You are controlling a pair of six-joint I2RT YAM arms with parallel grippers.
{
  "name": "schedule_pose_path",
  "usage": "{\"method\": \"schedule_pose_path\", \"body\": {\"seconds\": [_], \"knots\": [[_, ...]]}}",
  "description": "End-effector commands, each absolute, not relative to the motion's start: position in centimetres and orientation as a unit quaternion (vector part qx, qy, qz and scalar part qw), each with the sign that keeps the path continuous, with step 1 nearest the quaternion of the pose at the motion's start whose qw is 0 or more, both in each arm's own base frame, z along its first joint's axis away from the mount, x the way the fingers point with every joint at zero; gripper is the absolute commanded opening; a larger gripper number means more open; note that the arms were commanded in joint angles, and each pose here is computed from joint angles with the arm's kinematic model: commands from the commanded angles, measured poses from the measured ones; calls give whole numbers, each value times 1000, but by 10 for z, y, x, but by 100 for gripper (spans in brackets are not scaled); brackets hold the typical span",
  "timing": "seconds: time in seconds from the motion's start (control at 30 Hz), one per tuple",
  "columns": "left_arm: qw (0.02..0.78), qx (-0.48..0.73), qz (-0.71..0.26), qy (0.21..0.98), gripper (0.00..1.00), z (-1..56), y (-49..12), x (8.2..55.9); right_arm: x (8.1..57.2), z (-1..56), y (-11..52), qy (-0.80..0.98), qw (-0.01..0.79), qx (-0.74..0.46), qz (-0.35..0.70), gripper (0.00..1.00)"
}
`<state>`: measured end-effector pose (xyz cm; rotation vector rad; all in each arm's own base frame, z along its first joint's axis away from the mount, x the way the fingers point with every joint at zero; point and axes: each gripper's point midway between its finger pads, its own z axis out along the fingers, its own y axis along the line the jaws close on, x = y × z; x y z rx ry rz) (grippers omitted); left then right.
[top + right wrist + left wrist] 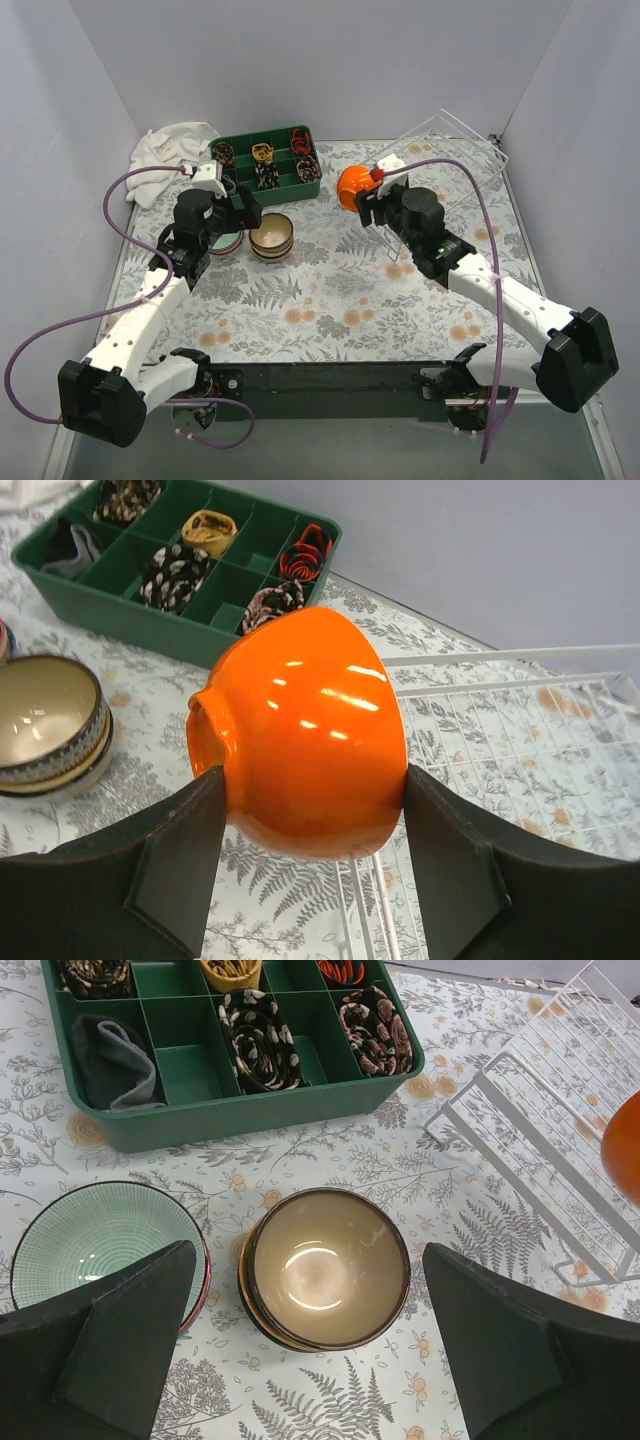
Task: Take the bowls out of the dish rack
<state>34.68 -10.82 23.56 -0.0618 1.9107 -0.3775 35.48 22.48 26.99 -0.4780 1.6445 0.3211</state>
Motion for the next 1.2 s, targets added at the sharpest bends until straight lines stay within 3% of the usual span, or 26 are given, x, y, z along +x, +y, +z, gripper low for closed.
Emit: {"method": "schedule_pose_path", "body": {"seconds": [0.0, 0.47, 0.73, 0.8, 1.17], "knots": [[557, -8, -189, 809, 98, 240, -121, 344, 339, 296, 237, 660, 697, -278, 38, 45], [509, 27, -292, 809, 98, 240, -159, 329, 274, 247, 295, 559, 701, -412, -161, 46], [450, 16, -345, 824, 98, 238, -179, 311, 245, 271, 293, 457, 762, -362, -282, 43], [437, 17, -346, 830, 98, 238, -185, 307, 241, 266, 299, 440, 746, -385, -319, 42], [349, 44, -329, 876, 98, 209, -233, 289, 216, 254, 325, 423, 748, -417, -297, 43]]}}
